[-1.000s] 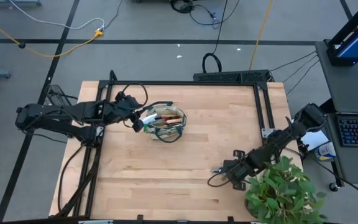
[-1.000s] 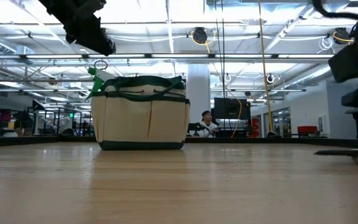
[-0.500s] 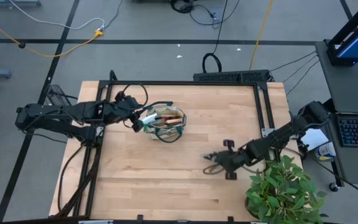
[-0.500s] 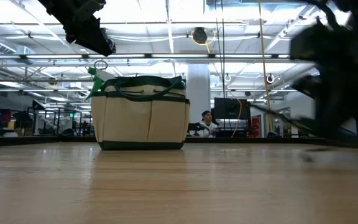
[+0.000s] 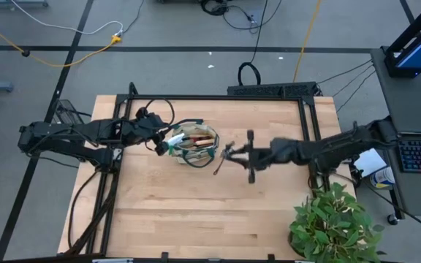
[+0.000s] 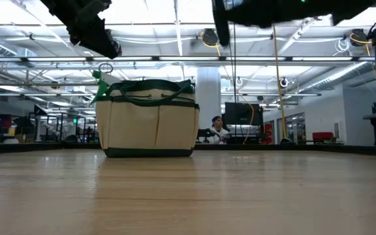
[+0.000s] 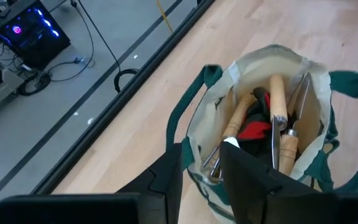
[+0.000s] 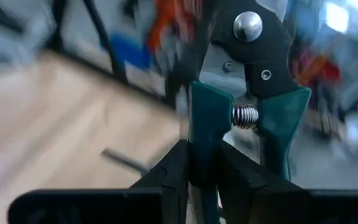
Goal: Pick & Place Garden tools in Gardening bag
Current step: Put the shear scissors into the gardening bag
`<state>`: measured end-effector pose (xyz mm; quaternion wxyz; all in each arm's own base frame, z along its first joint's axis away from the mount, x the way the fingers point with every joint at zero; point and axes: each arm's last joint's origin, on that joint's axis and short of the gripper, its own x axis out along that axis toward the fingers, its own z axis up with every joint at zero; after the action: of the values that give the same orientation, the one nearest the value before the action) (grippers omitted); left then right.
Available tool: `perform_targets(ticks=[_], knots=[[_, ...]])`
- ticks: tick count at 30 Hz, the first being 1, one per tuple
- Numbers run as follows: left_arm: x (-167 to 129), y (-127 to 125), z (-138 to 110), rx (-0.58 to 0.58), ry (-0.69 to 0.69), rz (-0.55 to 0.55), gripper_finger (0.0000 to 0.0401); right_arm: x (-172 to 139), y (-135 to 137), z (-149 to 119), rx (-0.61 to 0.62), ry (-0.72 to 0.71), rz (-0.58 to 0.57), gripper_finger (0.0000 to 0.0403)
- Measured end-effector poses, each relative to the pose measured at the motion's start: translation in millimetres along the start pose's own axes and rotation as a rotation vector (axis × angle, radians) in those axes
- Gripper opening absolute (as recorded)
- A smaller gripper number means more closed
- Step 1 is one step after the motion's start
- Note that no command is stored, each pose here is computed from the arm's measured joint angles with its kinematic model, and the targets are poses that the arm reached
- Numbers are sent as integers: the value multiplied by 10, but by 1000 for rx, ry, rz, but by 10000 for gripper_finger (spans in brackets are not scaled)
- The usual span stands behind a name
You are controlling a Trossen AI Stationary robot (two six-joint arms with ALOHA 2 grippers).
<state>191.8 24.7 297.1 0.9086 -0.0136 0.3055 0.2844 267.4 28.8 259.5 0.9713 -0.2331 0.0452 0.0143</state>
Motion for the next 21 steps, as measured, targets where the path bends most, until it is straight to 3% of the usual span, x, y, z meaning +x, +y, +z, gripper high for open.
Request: perform_targets(ticks=[2, 4, 11, 18, 21], knots=[[1, -2, 8, -4, -8, -1, 113, 71, -128, 33, -17, -150, 23, 51], [0, -2, 10, -3, -10, -2, 113, 152, -234, 28, -35, -208, 27, 51], [1, -2, 10, -1, -9, -2, 113, 627, -601, -19, -46, -154, -69, 51], [2, -2, 7, 2, -6, -1, 113, 956, -716, -339, 27, -48, -82, 51], [2, -2, 6, 10, -5, -1, 113, 1023, -728, -443, 16, -28, -141, 51]])
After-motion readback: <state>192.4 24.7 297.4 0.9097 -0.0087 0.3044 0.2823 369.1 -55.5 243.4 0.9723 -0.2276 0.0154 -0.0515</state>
